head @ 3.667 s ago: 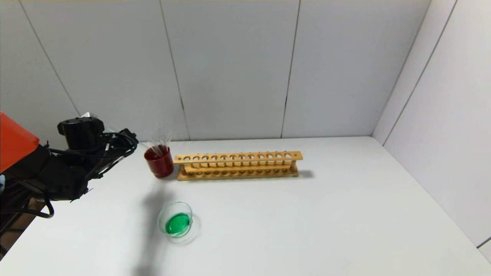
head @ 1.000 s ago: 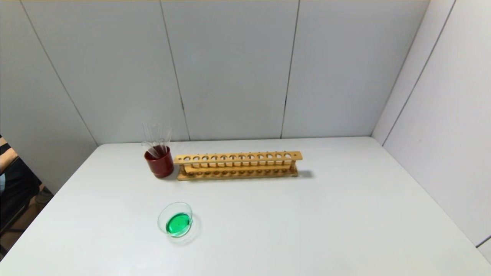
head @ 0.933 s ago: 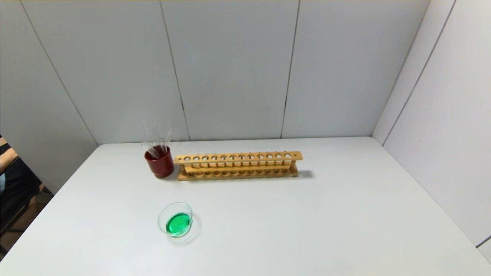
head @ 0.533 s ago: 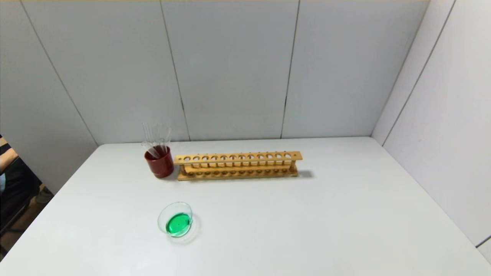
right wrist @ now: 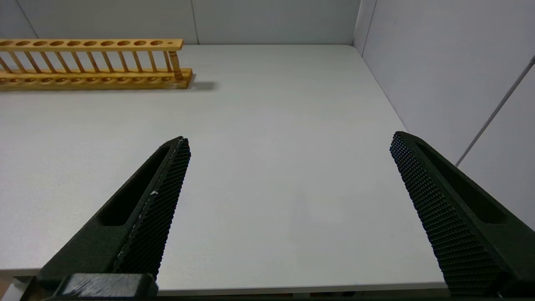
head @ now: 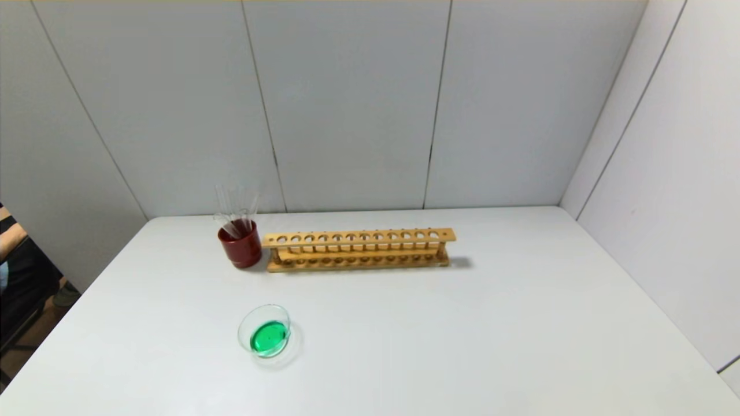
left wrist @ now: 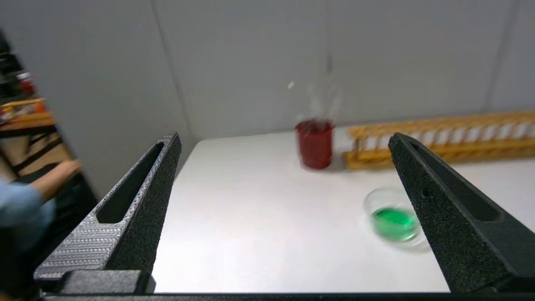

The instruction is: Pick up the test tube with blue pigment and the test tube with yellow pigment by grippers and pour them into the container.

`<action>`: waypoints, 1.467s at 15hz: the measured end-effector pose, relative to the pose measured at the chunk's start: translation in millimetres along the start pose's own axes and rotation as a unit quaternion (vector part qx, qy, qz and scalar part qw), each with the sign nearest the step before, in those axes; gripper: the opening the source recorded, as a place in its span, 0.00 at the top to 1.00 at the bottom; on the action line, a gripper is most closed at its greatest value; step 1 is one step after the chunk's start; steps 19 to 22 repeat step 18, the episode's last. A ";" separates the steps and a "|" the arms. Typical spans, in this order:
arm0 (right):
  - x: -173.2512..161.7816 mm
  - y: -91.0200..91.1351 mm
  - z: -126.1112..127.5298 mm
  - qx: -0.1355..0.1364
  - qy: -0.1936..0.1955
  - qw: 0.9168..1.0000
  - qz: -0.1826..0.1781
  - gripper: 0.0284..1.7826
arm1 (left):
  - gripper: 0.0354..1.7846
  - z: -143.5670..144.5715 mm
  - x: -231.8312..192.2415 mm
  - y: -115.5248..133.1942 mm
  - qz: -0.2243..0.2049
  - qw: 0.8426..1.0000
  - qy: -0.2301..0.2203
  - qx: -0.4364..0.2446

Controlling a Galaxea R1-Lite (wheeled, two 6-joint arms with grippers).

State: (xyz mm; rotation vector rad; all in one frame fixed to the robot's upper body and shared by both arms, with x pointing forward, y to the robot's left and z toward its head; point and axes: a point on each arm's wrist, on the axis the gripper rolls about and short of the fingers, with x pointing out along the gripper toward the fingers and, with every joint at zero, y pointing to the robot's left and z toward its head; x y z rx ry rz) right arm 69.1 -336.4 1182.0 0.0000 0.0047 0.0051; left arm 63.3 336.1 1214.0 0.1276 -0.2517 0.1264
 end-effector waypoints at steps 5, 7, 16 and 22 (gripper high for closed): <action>0.0 0.0 0.0 0.000 0.000 1.000 0.000 0.02 | 0.02 -24.0 -1.6 -5.4 -0.054 0.994 0.090 -0.016; 0.0 0.0 0.0 0.000 0.000 1.000 0.000 0.02 | 0.02 -31.6 -4.5 -7.6 -0.090 0.987 0.136 -0.015; 0.0 0.0 0.0 0.000 0.000 1.000 -0.001 0.02 | 0.02 -31.4 -5.0 -7.6 -0.092 0.985 0.142 -0.021; 0.0 0.0 0.0 0.001 0.000 1.000 -0.001 0.02 | 0.02 -31.4 -5.0 -7.5 -0.092 0.985 0.142 -0.025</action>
